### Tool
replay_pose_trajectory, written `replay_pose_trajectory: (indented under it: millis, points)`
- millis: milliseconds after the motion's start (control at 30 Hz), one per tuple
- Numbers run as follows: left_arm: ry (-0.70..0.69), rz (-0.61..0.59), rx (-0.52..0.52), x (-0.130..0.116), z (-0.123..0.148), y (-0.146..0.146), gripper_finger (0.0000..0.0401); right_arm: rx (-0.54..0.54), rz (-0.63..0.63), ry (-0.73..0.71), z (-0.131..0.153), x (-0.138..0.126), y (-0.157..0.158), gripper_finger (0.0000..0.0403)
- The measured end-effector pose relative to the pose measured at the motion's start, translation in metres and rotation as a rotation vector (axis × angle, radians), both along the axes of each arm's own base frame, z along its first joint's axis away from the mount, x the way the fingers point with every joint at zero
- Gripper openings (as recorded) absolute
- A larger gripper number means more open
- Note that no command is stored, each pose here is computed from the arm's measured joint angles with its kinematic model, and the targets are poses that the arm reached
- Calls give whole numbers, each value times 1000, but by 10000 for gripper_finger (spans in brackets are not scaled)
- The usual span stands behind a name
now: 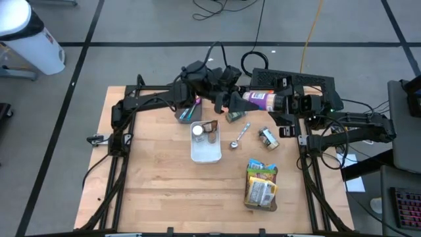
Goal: Pick & Place Food Item
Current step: Put the purple seasoning bottle into the white bin
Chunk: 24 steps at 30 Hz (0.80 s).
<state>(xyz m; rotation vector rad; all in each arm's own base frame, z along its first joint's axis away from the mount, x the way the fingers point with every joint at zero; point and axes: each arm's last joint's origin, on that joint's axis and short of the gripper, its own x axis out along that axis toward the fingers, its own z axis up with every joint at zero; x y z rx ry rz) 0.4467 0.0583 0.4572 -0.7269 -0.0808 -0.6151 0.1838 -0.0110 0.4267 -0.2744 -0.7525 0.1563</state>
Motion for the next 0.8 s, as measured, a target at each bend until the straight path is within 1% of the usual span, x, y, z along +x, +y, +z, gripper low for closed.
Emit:
replay_pose_trajectory:
  millis: [167,300,433,633,800]
  points:
    - [3,-10,3,0,-1,-2,214,18,21,4,0,0,0,243]
    - [18,-11,5,1,-3,-2,214,20,38,-1,1,-1,1,261]
    - [39,-10,2,5,-9,-1,214,25,48,-22,3,-3,1,262]
    - [7,-10,26,2,-4,-1,214,16,51,-7,1,0,1,253]
    - [9,-10,29,2,-5,-1,214,15,50,-4,1,0,1,253]
